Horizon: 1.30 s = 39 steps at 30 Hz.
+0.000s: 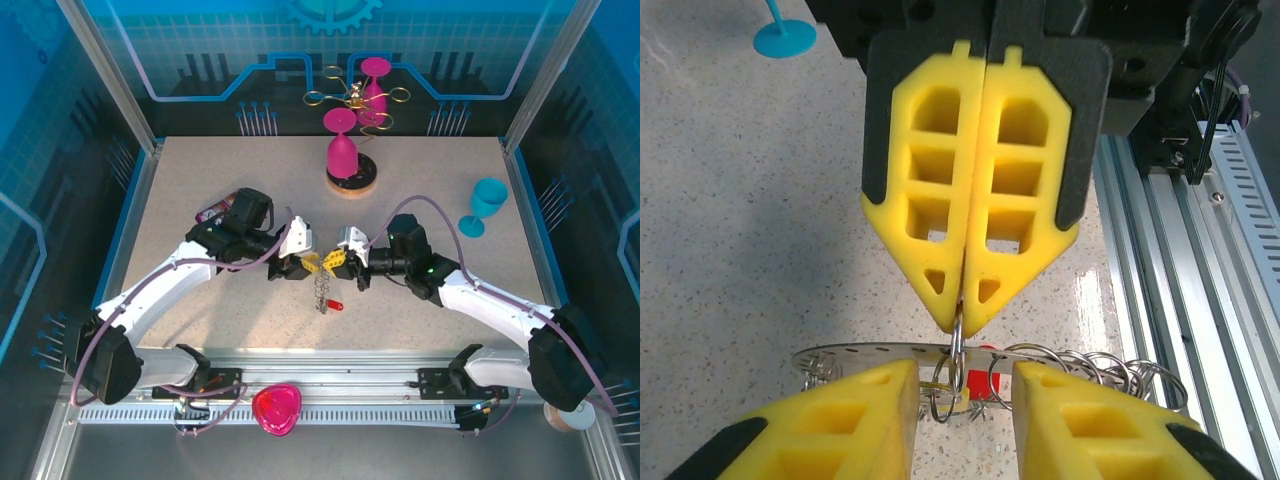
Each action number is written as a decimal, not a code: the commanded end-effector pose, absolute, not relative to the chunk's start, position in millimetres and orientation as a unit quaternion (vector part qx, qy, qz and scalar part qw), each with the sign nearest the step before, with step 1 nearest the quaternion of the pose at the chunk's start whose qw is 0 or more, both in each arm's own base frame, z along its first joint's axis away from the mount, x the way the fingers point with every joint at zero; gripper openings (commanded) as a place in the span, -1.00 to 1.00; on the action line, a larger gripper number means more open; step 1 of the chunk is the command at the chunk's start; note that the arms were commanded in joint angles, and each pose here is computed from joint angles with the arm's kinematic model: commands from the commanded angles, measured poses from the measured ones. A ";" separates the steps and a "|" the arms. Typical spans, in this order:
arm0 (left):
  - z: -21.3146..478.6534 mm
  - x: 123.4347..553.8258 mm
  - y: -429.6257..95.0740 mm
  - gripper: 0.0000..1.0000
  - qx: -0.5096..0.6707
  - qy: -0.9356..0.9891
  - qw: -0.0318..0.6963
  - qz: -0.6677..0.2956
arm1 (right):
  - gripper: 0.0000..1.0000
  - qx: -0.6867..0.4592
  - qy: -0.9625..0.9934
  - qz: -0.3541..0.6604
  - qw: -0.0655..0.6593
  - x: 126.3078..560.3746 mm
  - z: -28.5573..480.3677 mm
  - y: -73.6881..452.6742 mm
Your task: Put the keys on the keyring
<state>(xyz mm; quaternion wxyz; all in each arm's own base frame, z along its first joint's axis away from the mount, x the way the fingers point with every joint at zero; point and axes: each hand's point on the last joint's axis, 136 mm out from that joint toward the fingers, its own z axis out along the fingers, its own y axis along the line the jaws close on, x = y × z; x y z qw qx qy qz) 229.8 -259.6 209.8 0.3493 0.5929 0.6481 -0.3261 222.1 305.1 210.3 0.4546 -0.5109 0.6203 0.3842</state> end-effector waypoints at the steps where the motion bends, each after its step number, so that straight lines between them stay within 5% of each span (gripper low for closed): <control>1: 219.4 233.1 -264.5 -0.44 0.596 0.630 0.363 -0.340 | -1.00 -0.521 0.595 0.388 0.472 223.6 229.6 309.3; 35: 233.9 230.3 -273.9 -1.00 0.543 0.656 0.349 -0.391 | -1.00 -0.515 0.617 0.377 0.460 231.0 223.4 309.6; 39: 228.4 233.6 -275.4 -1.00 0.470 0.724 0.336 -0.377 | -0.60 -0.500 0.635 0.367 0.461 235.3 224.1 301.4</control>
